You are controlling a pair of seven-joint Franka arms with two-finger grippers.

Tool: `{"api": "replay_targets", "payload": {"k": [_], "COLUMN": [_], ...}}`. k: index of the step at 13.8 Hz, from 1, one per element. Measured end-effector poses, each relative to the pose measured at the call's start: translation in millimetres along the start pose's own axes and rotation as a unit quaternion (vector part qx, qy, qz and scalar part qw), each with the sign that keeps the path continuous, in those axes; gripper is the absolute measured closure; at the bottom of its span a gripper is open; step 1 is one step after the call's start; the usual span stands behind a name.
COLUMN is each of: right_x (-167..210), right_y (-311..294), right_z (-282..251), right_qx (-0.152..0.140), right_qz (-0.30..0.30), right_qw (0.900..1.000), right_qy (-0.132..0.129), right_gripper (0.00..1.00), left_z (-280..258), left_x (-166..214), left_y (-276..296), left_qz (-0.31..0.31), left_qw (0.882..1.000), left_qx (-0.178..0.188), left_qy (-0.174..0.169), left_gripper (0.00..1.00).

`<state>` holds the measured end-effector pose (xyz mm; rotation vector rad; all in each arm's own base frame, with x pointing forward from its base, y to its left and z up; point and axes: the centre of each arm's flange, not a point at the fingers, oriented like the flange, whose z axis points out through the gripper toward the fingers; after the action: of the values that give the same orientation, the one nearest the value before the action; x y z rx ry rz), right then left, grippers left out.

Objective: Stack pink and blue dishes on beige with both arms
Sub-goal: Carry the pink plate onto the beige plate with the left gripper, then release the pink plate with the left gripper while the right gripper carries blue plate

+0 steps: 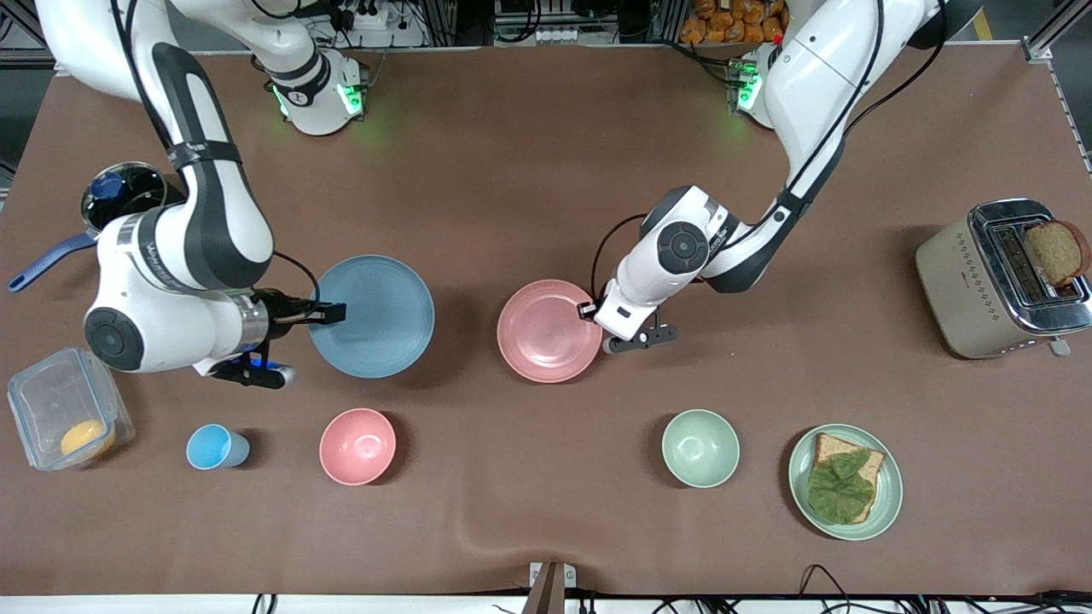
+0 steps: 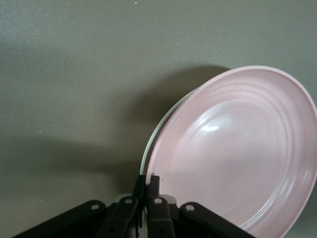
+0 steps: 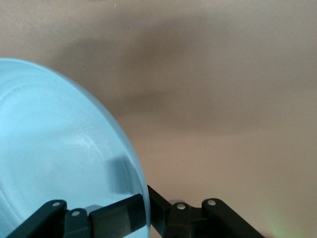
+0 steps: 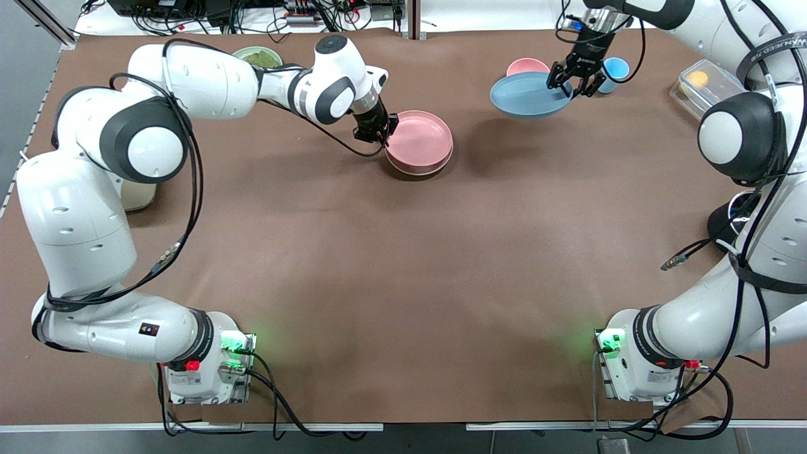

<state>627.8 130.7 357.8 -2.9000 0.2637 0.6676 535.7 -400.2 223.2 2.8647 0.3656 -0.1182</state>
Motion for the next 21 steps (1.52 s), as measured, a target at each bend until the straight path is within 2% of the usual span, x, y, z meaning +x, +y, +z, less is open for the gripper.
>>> {"api": "replay_targets", "payload": {"k": [4,5,9,11,12,14,15,18,21], "right_x": [-5,-5,-8,-10,-12,-13,-14,-28,-54], "right_y": [-13,-15,-23,-28,-31,-35,-36,-69,-128], "right_z": [1,1,3,5,6,7,7,13,28], "right_qx": [0.011,0.015,0.017,0.015,0.014,0.013,0.013,0.003,-0.01], "right_qz": [0.012,0.015,0.015,0.016,0.016,0.015,0.014,-0.011,-0.02], "right_qw": [1.0,1.0,1.0,1.0,1.0,1.0,1.0,1.0,1.0], "right_qy": [-0.005,-0.007,-0.01,-0.011,-0.011,-0.011,-0.011,-0.009,0.009], "right_gripper": [1.0,1.0,1.0,1.0,1.0,1.0,1.0,1.0,1.0], "left_z": [1,1,2,0,-4,-29,-54,-180,-292], "left_x": [1,1,-1,2,5,24,38,87,114], "left_y": [0,0,2,3,3,-1,-9,-66,-156], "left_qz": [-0.007,-0.014,-0.021,-0.023,-0.024,-0.035,-0.045,-0.067,-0.02], "left_qw": [1.0,1.0,1.0,1.0,1.0,0.999,0.999,0.994,0.991], "left_qx": [0.0,0.0,0.0,-0.003,-0.005,-0.011,-0.006,0.04,0.093], "left_qy": [-0.001,0.0,-0.001,0.002,0.005,0.021,0.029,0.075,0.095], "left_gripper": [0.95,0.92,0.89,0.73,0.62,0.44,0.33,0.02,0.0]}}
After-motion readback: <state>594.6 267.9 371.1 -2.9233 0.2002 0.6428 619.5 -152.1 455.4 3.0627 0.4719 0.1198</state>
